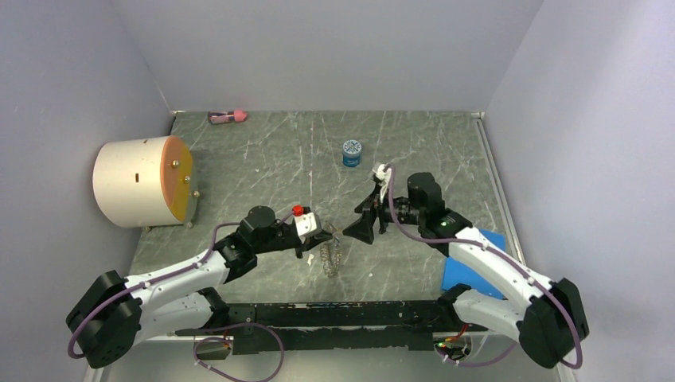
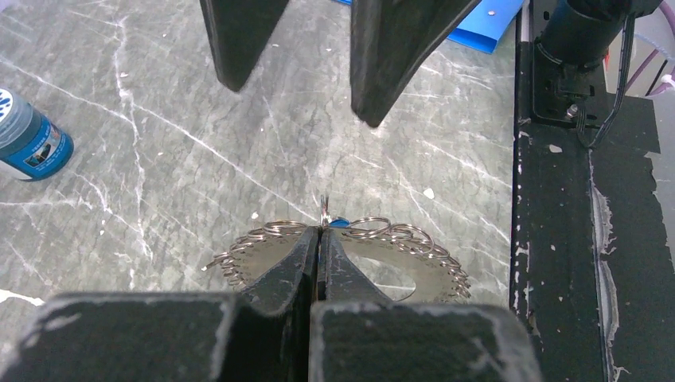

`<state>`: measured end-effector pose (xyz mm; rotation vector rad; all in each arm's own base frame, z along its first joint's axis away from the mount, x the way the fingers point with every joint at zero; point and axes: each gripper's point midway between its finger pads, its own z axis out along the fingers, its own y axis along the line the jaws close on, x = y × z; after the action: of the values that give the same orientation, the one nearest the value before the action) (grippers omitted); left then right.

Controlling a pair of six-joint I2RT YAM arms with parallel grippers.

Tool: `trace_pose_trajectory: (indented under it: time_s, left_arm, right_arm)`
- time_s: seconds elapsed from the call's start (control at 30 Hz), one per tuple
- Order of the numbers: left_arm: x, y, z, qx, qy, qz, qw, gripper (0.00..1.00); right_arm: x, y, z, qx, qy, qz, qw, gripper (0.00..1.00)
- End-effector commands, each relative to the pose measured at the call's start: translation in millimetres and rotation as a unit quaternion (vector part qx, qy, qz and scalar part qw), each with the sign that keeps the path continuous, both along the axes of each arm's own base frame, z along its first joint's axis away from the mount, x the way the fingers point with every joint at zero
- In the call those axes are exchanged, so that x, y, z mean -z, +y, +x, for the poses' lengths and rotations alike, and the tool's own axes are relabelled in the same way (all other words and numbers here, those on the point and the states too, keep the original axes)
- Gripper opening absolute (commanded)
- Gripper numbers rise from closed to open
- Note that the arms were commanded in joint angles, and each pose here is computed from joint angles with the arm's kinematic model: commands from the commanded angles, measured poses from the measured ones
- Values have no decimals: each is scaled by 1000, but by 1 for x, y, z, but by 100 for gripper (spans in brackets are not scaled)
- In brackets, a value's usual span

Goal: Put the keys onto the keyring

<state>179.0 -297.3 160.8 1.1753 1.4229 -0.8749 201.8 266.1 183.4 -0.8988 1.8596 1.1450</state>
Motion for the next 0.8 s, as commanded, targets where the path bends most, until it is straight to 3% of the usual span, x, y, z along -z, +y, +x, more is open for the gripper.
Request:
trace_pose_trajectory:
  time_s: [0.0, 0.13, 0.43, 0.77]
  left_arm:
    - [-29, -6, -4, 16, -29, -49, 998, 3]
    - [-30, -8, -7, 23, -29, -55, 998, 3]
    - [-33, -14, -16, 55, -27, -74, 995, 3]
    - [-36, -14, -22, 71, -33, -85, 993, 3]
  right_arm:
    - [-34, -6, 14, 36, -99, 35, 994, 98]
    - [-45, -16, 24, 84, -118, 43, 989, 99]
    - [-43, -5, -13, -21, -156, 91, 983, 99]
    - [-35, -2, -16, -39, -140, 91, 985, 98]
